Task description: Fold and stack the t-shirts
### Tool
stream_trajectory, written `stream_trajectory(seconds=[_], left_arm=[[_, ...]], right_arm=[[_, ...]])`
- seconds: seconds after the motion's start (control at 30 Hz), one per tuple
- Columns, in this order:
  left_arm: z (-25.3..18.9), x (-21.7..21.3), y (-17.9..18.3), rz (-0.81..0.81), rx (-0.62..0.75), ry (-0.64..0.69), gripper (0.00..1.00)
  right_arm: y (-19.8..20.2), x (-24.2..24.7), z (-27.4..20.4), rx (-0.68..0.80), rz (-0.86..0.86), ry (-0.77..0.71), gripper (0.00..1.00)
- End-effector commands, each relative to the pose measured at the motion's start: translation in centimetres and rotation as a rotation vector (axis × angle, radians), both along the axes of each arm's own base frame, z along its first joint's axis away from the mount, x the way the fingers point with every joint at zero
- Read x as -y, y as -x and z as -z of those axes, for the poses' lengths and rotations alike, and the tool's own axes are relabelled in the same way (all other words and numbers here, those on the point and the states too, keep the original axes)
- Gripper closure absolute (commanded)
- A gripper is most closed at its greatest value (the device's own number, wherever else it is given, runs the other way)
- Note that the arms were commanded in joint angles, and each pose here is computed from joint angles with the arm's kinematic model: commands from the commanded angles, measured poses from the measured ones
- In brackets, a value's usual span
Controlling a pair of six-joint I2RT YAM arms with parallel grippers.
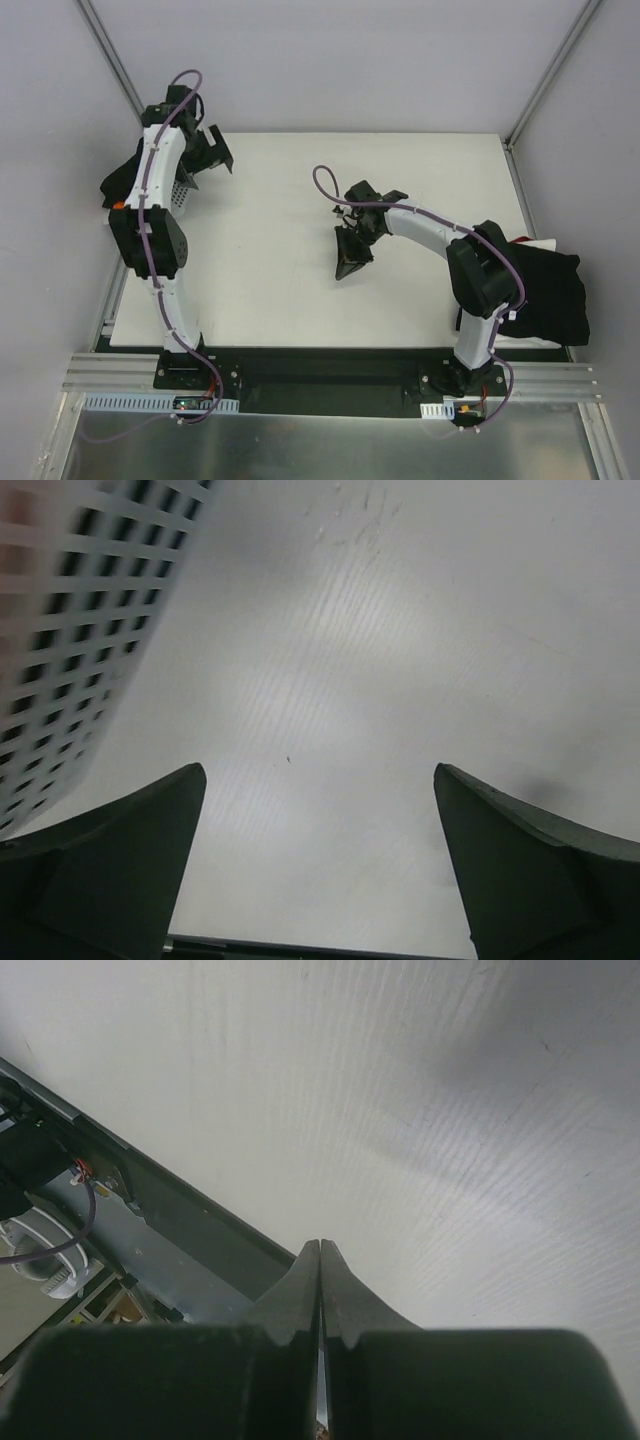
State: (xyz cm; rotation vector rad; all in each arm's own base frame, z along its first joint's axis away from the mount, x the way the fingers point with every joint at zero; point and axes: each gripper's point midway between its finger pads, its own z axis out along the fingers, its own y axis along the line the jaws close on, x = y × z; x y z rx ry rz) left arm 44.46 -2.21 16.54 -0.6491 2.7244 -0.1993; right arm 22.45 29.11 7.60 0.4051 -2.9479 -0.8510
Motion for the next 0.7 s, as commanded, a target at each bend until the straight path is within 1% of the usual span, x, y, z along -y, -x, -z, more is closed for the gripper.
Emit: stream_trajectory(seconds=[0.0, 0.1, 0.23, 0.3, 0.37, 0.4, 0.47, 0.5, 0.53, 0.57, 0.6, 0.67], left_arm=[[-4.5, -3.0, 2.7, -0.026, 0.069, -0.098, 0.01], [-2.4, -3.5, 3.1, -0.032, 0.005, -0.09, 0.02], [0.7, -3.2, 2.5, -0.034, -0.059, -0.072, 0.05], [0.9, -2.8, 1.9, -0.044, -0.057, -0.04, 0.05], [0.7, -3.1, 1.4, -0.067, -0.046, -0.055, 0.04], [0.9, -4.3, 1.2, -0.122, -0.053, -0.086, 0.02], [1.3, -4.7, 1.4, -0.14, -0.07, -0.082, 0.02], [1.7, -4.5, 1.6, -0.133, -0.085, -0.077, 0.09], [2.4, -3.9, 2.1, -0.117, -0.111, -0.05, 0.13], [2.8, -3.7, 2.3, -0.11, -0.12, -0.049, 0.21], [3.3, -3.6, 2.3, -0.104, -0.125, -0.05, 0.38], [4.3, -3.2, 2.5, -0.091, -0.143, -0.051, 0.54]], right_arm=[[-0.5, -1.7, -0.8, 0.002, -0.011, -0.053, 0.99], [-0.6, -2.0, -0.7, 0.001, -0.011, -0.058, 0.99], [-0.4, -1.9, -0.8, 0.002, -0.01, -0.053, 0.99], [-0.1, -1.5, -0.5, 0.0, -0.009, -0.042, 0.99], [0.1, -1.2, -0.6, 0.006, -0.007, -0.039, 0.99], [0.5, -0.6, -0.5, 0.009, -0.005, -0.02, 0.99], [0.6, -0.3, -0.6, 0.019, -0.008, -0.01, 0.99], [0.7, -0.2, -0.5, 0.02, -0.011, -0.006, 0.99], [0.6, -0.1, -0.5, 0.021, -0.009, -0.002, 0.99], [0.7, -0.1, -0.5, 0.018, -0.01, -0.004, 0.99], [0.6, -0.3, -0.6, 0.022, -0.013, -0.007, 0.99], [0.5, -0.3, -0.4, 0.012, -0.012, -0.004, 0.99]])
